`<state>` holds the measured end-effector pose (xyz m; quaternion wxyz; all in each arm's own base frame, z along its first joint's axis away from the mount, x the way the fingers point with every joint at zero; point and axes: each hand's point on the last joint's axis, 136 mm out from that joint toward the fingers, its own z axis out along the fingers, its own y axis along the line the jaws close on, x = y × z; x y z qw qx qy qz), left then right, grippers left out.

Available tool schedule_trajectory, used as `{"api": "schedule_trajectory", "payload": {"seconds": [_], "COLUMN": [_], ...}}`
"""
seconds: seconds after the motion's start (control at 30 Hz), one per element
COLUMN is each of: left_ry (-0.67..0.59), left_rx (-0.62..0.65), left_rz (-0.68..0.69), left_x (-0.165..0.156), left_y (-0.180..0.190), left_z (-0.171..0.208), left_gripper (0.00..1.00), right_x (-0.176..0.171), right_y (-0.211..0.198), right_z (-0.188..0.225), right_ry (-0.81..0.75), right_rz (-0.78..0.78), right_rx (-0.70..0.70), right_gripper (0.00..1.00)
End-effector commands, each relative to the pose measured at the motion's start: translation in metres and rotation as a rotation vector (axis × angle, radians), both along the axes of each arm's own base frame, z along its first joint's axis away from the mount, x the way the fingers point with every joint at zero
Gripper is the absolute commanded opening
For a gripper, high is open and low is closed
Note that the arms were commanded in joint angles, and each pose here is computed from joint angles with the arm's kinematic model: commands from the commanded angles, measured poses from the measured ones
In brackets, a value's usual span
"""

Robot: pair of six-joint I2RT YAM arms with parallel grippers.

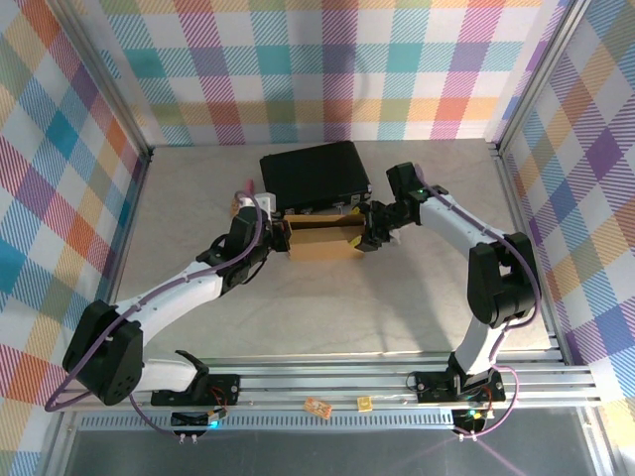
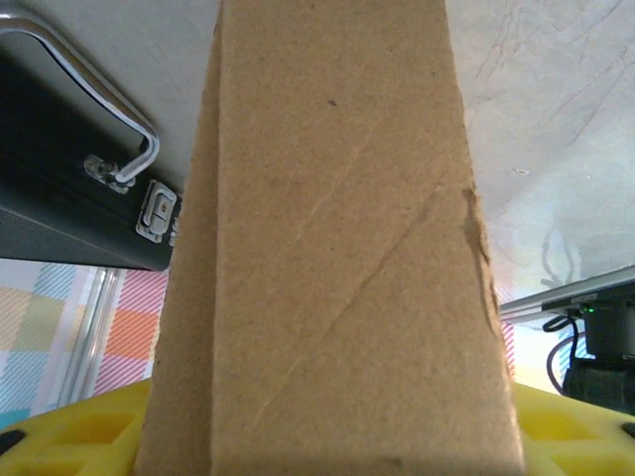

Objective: Fold the paper box

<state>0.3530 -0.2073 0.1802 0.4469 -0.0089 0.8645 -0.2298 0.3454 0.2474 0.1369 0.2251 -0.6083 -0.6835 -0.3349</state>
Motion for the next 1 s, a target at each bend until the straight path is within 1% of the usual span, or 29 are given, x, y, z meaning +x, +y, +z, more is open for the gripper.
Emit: {"api": "schedule_trajectory", "payload": {"seconds": [0.0,0.1,0.13,0.23,0.37,0.67,0.97], "left_ry": [0.088,0.138,0.158,0.228,0.261,0.247,0.215], "left_rx": [-0.007,-0.004,-0.002,0.010,-0.002,-0.010,0.014], "left_rz": [-0.044,-0.025,-0.021,-0.011,-0.012,0.013,-0.006], "left_x": [-0.009,-0.010,-0.010,-0.010,-0.010,-0.002,-0.003], "left_y": [-0.011,-0.008,-0.008,-0.005,-0.007,-0.007,-0.007], "left_z": [-0.004,-0.004,-0.004,-0.006,-0.011,-0.023,-0.038], "left_gripper": [0.00,0.00,0.00,0.00,0.00,0.00,0.00], "right_x": [0.007,0.010,0.010,0.011,0.014,0.016,0.018], "right_y": [0.001,0.001,0.001,0.001,0.001,0.002,0.002], "right_z": [-0.010,-0.011,-0.012,-0.013,-0.014,-0.013,-0.012], "right_ry": [0.029,0.034,0.035,0.040,0.039,0.035,0.036], "right_rz": [-0.041,-0.055,-0.057,-0.060,-0.071,-0.073,-0.075], "right_rx": [-0.014,-0.016,-0.017,-0.021,-0.015,-0.014,-0.015], "right_gripper": [0.59,0.58,0.56,0.54,0.53,0.53,0.53]}}
